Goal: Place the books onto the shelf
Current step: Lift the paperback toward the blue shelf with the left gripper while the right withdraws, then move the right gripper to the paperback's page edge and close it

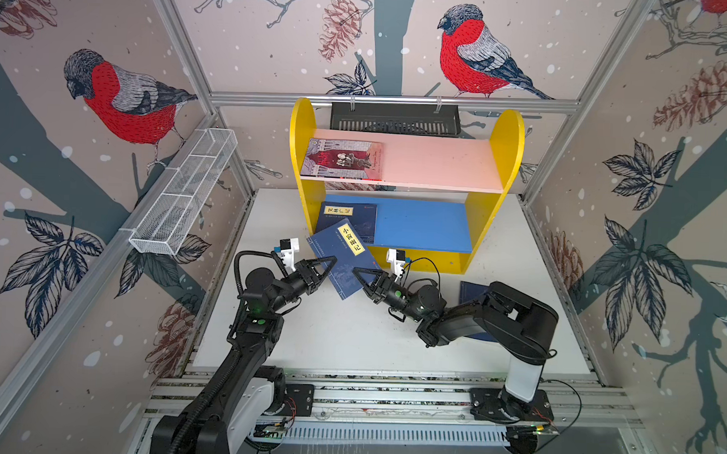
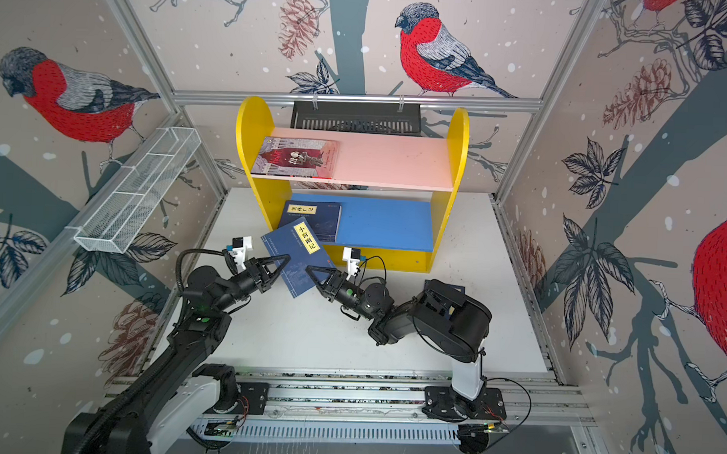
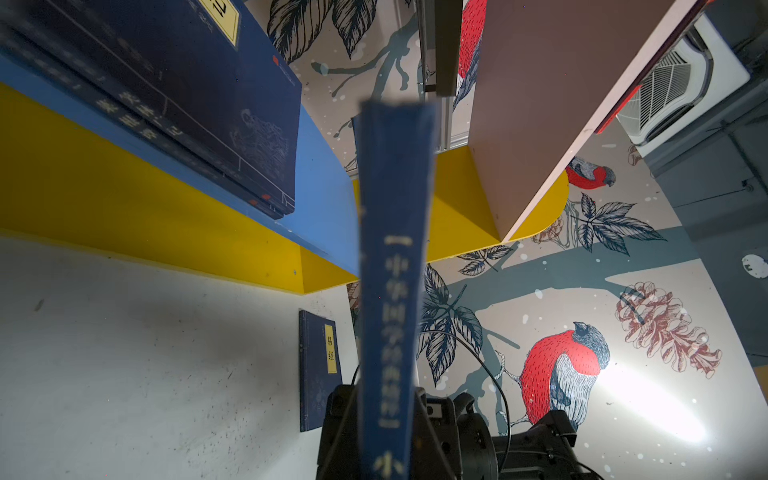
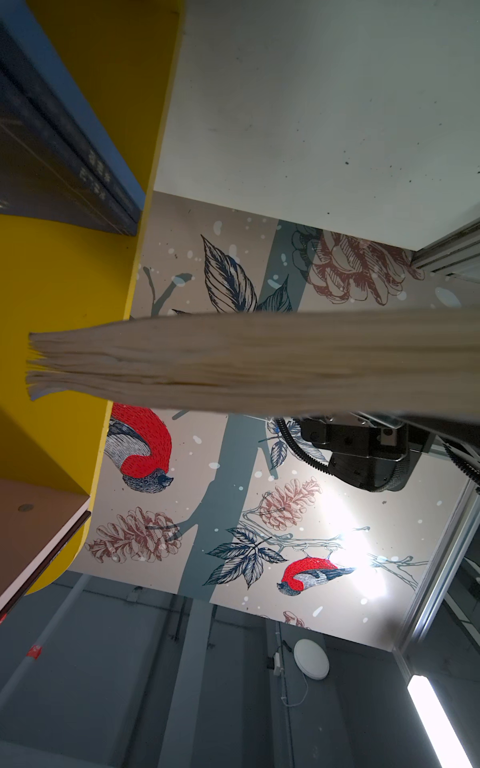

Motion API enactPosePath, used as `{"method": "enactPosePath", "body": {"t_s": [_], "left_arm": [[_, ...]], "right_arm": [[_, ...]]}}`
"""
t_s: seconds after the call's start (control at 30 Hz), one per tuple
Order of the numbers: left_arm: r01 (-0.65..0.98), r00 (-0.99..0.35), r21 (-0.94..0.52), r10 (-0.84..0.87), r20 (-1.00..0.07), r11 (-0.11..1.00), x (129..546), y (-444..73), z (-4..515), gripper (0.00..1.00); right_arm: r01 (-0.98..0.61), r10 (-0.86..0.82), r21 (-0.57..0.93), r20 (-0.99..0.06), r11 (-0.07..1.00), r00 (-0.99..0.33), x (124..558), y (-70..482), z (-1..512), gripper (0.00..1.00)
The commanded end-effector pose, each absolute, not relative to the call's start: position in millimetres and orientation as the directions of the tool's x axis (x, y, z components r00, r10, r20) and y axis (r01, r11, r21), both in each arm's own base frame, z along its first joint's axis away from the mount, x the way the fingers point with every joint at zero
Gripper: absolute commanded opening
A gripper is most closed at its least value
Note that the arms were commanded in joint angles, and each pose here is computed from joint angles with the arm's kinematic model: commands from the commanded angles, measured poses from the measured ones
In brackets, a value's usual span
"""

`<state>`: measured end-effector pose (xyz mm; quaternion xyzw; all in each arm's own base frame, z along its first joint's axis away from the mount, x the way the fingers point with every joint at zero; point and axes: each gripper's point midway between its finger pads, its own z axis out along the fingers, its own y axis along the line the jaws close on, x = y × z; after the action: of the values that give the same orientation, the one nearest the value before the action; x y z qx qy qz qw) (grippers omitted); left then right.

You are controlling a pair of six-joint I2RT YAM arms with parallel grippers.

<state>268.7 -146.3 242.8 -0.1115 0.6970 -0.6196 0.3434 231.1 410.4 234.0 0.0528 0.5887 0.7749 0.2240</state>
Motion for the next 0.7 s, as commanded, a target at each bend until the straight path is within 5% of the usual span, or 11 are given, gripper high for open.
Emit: {"method": "enactPosePath", "body": {"t_s": [0.0, 0.2, 0.67], "left_arm": [[0.33, -0.74, -0.913, -0.536, -0.407, 0.238, 263, -149, 242, 0.42], [0.456, -0.725, -0.841, -0.426, -0.541, 0.291, 256, -157, 257, 0.62], [0.567, -0.767, -0.809, -0.259, -0.587, 0.157, 234, -163, 286, 0.72]], "right_arm": [[-0.407, 0.408, 0.821, -0.237, -0.401, -0.881, 213, 382, 292, 0.0], [-0.411, 0.327, 0.856, -0.308, -0.315, -0.893, 208, 375, 284, 0.0], [-0.521, 0.086, 0.852, -0.524, 0.054, -0.847, 211, 350, 255, 0.0]]}}
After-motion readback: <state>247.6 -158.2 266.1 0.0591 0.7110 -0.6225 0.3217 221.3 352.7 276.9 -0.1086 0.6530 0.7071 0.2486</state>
